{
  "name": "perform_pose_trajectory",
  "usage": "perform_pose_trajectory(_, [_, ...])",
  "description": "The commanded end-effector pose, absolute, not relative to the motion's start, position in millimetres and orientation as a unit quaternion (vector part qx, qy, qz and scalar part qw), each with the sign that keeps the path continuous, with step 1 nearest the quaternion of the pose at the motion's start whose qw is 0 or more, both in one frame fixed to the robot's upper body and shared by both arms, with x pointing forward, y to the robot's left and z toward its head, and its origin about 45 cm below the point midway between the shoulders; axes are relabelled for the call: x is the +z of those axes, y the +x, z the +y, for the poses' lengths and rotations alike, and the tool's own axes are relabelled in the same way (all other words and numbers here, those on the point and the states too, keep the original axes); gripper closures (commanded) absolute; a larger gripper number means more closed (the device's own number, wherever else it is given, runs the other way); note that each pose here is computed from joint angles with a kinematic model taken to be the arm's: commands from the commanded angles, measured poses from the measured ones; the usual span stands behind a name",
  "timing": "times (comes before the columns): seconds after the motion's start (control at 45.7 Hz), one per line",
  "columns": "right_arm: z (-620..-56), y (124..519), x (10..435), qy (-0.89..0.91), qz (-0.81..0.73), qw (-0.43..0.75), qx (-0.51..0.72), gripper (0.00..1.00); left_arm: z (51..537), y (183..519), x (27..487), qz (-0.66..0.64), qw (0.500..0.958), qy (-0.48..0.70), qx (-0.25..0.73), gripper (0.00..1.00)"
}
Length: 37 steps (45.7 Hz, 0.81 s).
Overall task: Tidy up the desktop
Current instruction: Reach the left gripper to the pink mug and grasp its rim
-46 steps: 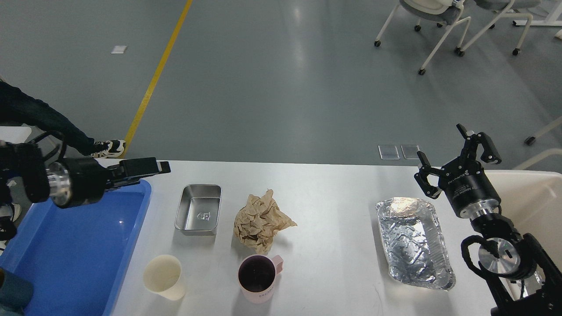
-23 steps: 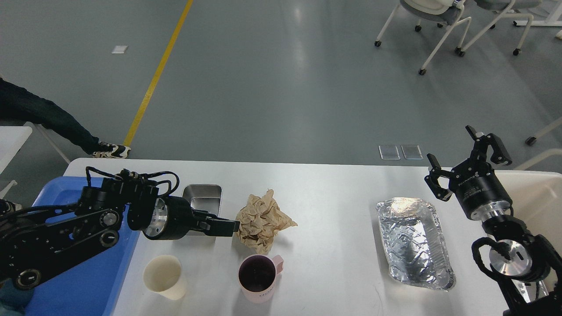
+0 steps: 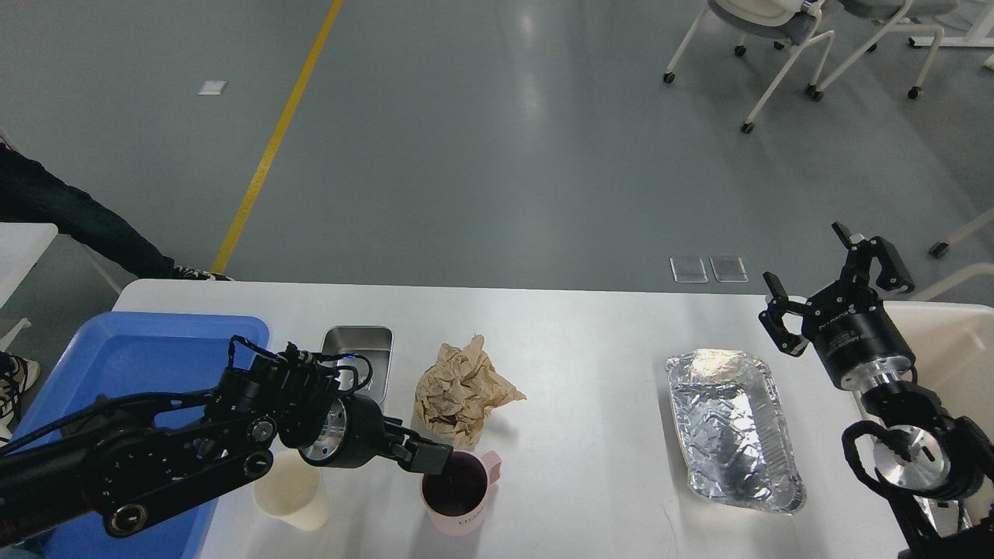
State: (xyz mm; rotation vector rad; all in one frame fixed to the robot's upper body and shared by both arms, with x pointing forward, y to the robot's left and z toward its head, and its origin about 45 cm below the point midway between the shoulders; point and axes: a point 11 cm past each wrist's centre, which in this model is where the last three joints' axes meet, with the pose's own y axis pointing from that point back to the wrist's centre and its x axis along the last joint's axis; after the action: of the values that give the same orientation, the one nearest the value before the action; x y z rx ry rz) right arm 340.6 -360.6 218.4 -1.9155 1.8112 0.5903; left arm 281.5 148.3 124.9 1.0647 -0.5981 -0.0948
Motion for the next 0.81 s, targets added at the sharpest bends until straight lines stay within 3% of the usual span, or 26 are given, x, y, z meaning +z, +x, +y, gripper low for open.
perform_pose_trajectory(0.0, [-361.1,340.6,218.7,-0.692,0.655,0.219,0.213,0.00,144.2,279.8,121.1,-0.280,0.819,0.498,-0.050,0.19])
perform_pose_trajectory(0.219, [-361.7,340.2,218.4,-0.691,0.655,0.219,0.213,0.00,136.3,276.8,114.8,-0.274,0.823,0.494,-0.055,0.20])
perform_pose_trajectory(0.372, [-362.6,340.2,218.9,-0.691,0.656,0.219,0.212,0.00,139.6,272.9,105.7,-0.289,0.807,0.509,-0.073,0.38])
perform_pose_trajectory(0.548, [-363.5,340.3,219.6,-0.690,0.657,0.220,0.211,0.00,144.2,272.6,100.3,-0.301,0.795,0.521,-0.079,0.42])
perform_pose_trajectory(0.591, [-363.6,340.3,219.6,-0.690,0.657,0.220,0.211,0.00,144.2,272.8,100.4,-0.302,0.795,0.521,-0.078,0.48])
perform_pose_trajectory(0.679, [-363.9,340.3,219.7,-0.690,0.657,0.220,0.211,0.00,143.2,272.2,100.5,-0.302,0.796,0.519,-0.080,0.69])
perform_pose_trajectory(0.788, [-363.6,340.3,219.7,-0.689,0.657,0.221,0.211,0.00,144.2,273.4,99.9,-0.307,0.794,0.519,-0.081,0.86])
